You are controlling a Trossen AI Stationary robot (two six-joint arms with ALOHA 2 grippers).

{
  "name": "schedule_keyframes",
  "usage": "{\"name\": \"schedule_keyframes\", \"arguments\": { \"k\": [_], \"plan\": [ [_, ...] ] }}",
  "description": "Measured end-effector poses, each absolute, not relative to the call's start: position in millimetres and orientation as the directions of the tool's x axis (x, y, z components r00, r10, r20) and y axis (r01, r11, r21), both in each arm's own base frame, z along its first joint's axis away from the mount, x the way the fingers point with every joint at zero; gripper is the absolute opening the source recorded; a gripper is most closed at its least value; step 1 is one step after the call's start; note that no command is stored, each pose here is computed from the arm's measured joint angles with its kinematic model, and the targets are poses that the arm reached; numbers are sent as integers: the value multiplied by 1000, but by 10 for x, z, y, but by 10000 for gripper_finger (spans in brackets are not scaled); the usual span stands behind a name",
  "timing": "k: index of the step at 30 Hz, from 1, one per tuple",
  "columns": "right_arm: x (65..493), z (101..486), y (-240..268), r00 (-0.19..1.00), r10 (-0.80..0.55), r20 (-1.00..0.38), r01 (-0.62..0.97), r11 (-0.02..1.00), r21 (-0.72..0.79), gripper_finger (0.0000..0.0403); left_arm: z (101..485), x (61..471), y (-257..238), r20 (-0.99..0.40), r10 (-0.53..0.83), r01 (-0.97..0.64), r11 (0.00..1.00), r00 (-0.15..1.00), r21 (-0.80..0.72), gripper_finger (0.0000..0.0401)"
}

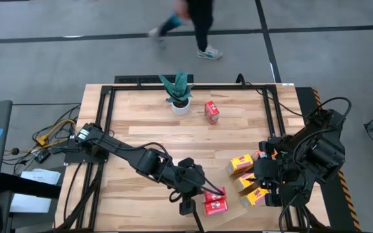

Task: Stack cereal on shelf
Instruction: Put the bottom red cereal box on the shelf aligned with the other red cereal box

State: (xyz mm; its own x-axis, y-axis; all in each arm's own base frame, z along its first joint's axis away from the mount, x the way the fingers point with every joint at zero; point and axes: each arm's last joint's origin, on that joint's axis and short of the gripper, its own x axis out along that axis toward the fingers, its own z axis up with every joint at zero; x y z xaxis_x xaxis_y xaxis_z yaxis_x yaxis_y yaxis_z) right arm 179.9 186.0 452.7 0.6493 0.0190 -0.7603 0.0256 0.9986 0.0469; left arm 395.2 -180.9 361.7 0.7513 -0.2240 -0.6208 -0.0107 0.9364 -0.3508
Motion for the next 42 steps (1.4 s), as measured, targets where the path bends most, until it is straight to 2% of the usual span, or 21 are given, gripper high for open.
{"name": "schedule_keyframes", "arguments": {
  "k": [7,13,15,27,42],
  "plan": [
    [1798,4527,1862,650,21,-760,42,997,64,118,3582,3921,-1806,-657,-208,-32,942,725,-333,0],
    [1794,4527,1868,649,24,-760,40,997,66,118,3621,3893,-1724,-639,-9,-89,989,769,-121,0],
    [1794,4527,1868,649,24,-760,41,997,67,118,3611,3916,-1708,-632,14,-84,993,775,-81,0],
    [1794,4527,1867,649,24,-761,41,997,66,118,3634,3993,-1719,-600,-116,7,984,791,-180,0],
    [1793,4527,1866,648,23,-761,41,997,64,118,3438,4062,-1858,-645,-205,56,968,736,-243,0]
  ]
}}
